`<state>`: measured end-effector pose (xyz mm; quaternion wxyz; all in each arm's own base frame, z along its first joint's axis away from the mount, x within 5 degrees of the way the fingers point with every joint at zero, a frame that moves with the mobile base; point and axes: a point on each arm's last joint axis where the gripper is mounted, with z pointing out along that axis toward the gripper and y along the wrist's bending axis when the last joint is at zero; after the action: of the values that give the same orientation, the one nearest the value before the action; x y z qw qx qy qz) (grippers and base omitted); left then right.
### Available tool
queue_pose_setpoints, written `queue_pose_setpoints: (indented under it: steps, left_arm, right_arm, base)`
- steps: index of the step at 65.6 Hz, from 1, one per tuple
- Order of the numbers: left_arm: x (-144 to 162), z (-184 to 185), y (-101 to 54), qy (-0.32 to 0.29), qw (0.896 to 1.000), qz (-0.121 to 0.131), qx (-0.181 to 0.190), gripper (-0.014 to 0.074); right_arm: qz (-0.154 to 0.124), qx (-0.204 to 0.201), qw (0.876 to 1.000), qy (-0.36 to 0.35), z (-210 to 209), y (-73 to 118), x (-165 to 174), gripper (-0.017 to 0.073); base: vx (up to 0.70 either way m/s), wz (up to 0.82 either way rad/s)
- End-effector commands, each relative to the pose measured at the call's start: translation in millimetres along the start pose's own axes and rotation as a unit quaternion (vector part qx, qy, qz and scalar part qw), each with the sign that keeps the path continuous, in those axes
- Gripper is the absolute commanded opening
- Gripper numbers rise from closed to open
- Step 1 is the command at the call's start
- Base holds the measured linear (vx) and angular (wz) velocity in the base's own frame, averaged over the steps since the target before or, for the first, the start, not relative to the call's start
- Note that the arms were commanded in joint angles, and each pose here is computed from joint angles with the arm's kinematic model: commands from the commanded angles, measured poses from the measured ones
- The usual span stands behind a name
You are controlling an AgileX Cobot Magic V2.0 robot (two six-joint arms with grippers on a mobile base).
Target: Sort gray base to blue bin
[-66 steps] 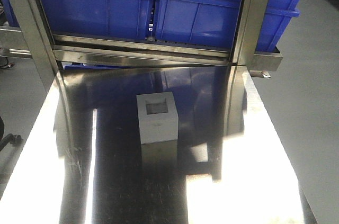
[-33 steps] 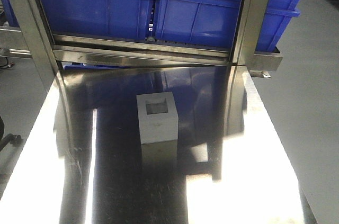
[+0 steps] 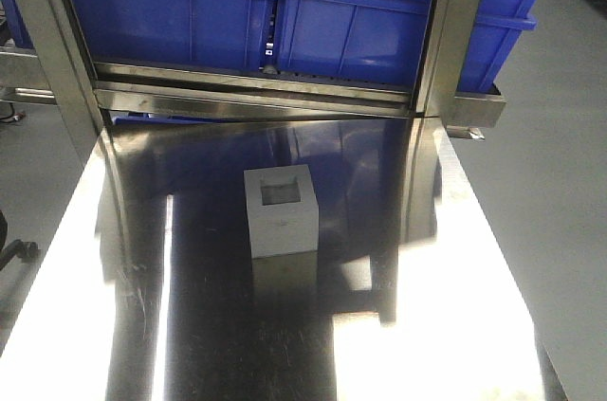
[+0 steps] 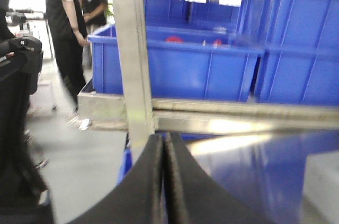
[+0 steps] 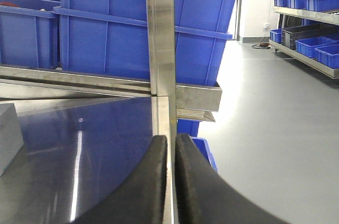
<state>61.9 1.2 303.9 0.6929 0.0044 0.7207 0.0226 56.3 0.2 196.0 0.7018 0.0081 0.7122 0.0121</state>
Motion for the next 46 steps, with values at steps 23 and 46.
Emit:
queue_pose_setpoints:
  steps: [23,46]
  left_arm:
    - [-44,25,0.8,0.029,1.000,-0.007,0.008,0.0102]
    - [-44,25,0.7,0.028,1.000,-0.010,0.009,0.0735]
  right_arm:
    - [-0.007,0.000,0.999,-0.041,-1,0.1,-7,-0.0004]
    - [-0.007,0.000,0.999,-0.041,-1,0.1,-7,-0.0004]
  base:
    - [0.00,0.00]
    - [0.00,0.00]
